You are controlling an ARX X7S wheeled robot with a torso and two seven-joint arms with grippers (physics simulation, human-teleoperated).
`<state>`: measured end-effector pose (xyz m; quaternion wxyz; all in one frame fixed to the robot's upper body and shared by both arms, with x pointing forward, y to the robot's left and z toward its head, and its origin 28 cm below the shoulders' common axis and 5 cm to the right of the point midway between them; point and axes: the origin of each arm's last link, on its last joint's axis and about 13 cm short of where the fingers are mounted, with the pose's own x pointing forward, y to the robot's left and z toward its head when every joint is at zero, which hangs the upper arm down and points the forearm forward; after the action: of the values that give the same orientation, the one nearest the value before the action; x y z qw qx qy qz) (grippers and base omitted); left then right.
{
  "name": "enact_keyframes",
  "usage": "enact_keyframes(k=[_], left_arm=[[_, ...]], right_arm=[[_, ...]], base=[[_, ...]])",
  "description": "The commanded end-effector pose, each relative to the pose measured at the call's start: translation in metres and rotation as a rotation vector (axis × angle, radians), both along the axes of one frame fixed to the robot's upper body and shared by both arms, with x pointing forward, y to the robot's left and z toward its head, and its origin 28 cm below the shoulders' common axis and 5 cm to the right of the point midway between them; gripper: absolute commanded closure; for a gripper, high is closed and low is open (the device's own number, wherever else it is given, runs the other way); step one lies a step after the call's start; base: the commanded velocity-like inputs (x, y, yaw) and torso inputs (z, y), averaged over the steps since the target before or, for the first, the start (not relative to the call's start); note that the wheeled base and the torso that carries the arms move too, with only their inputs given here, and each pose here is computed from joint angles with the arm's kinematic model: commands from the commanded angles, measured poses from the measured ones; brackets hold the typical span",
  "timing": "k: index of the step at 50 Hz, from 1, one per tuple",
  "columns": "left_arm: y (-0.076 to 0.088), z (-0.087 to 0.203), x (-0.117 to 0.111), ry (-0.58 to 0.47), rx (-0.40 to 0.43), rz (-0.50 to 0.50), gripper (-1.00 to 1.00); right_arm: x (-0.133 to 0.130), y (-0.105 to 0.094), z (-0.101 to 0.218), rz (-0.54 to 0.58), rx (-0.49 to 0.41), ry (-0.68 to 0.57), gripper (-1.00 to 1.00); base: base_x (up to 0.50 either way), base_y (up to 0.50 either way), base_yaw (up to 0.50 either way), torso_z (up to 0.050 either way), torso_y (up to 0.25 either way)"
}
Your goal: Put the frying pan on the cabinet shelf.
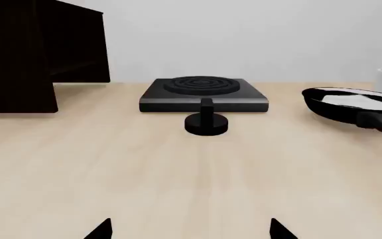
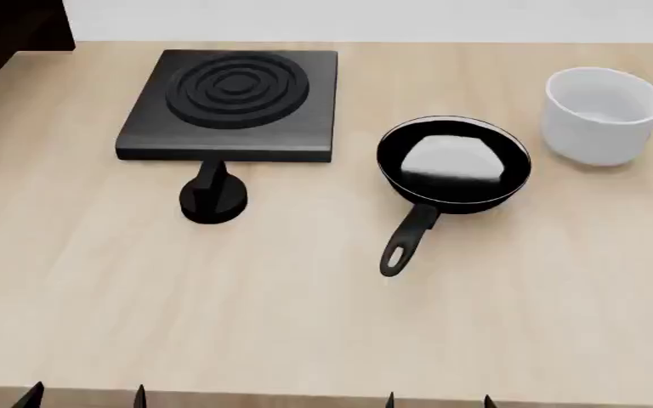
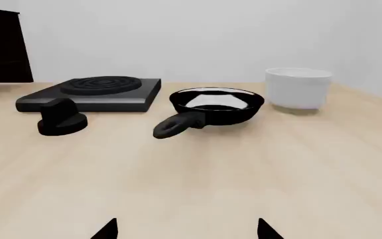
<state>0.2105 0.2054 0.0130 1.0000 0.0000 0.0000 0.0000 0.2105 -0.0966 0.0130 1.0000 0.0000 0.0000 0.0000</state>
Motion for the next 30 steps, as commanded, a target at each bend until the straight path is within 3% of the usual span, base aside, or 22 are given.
enact_keyframes(k=[1,11,14,30], left_arm=[[0.0001,0.0,0.0,0.0,0.0,0.0,-1.0],[0.0023,-0.0044,0.0025,0.004,0.03,0.016,-1.0],[0.0009,-0.0032,0.0014,-0.022,0.086,-0.011,-1.0],[0.0011,-0.0031,0.0011,-0.029,0.03,-0.012,-1.0]], right_arm=[[0.0,-0.0003,0.0,-0.003,0.0,0.0,-1.0],[-0.0033,-0.0003,0.0002,0.0,-0.023,-0.002,-1.0],[-0.0046,-0.0006,0.0,0.0,-0.032,-0.001,-1.0],[-0.0088,-0.0016,0.0014,0.001,-0.05,-0.005,-1.0]], base=[[0.0,0.0,0.0,0.0,0.0],[0.0,0.0,0.0,0.0,0.0],[0.0,0.0,0.0,0.008,0.0],[0.0,0.0,0.0,0.049,0.0]])
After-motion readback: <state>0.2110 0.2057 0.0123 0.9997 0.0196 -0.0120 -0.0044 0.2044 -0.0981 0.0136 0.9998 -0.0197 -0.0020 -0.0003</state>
